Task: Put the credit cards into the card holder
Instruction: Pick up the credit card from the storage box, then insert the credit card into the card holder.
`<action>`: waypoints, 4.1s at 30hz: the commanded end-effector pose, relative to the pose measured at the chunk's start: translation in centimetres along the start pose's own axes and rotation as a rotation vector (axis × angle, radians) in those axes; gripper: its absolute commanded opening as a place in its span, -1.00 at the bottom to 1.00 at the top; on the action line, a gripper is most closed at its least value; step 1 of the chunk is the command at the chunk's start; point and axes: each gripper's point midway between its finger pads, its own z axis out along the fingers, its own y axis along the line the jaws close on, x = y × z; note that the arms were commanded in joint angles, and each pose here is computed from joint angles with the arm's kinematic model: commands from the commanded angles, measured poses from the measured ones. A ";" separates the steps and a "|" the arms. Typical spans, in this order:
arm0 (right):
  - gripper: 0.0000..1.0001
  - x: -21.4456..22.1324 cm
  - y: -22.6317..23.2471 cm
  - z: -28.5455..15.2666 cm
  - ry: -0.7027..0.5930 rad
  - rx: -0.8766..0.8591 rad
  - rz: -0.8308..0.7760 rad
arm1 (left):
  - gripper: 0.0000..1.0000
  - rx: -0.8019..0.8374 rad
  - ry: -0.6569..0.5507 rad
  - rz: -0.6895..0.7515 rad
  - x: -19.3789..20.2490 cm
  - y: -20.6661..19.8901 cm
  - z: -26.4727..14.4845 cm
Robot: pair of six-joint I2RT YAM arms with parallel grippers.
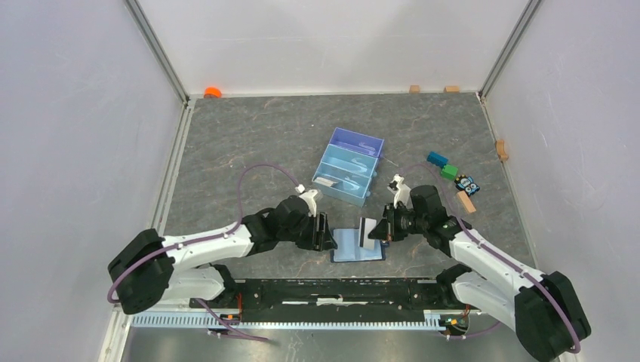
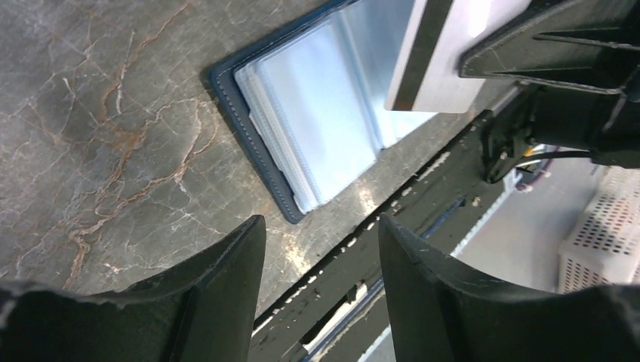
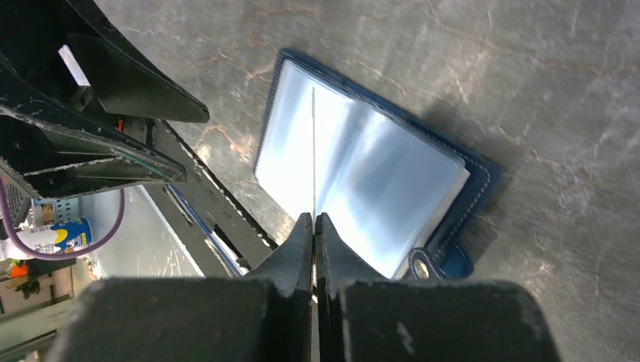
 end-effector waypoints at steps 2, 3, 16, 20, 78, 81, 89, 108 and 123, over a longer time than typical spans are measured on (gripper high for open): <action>-1.00 0.5 -0.2 0.4 0.002 -0.041 0.021 | 0.29 -0.073 -0.046 -0.052 -0.3 1.1 1.7; -1.00 0.8 -0.2 0.5 0.006 -0.047 0.029 | 0.29 -0.083 -0.037 -0.055 0.0 1.4 2.0; -1.00 1.7 -0.4 1.3 0.012 -0.091 0.077 | 0.18 -0.118 -0.002 -0.048 0.4 2.4 4.0; -1.00 2.2 -0.7 1.5 0.020 -0.085 0.096 | 0.10 -0.131 0.011 -0.045 0.7 2.8 4.3; -1.00 2.6 -4.5 4.0 0.072 0.036 0.242 | -0.40 -0.260 0.082 0.016 2.7 6.2 4.1; -1.00 2.3 -4.2 4.3 0.065 0.024 0.245 | -0.40 -0.260 0.082 0.016 2.7 6.2 4.1; -1.00 3.1 -3.9 4.5 0.082 0.004 0.265 | -0.42 -0.257 0.081 0.017 2.6 6.1 4.2; -1.00 3.9 -3.7 4.9 0.112 -0.011 0.286 | -0.46 -0.247 0.079 0.017 2.4 5.8 4.3; -1.00 3.1 -2.6 5.6 0.101 -0.047 0.285 | -0.48 -0.238 0.079 0.014 2.4 5.6 4.4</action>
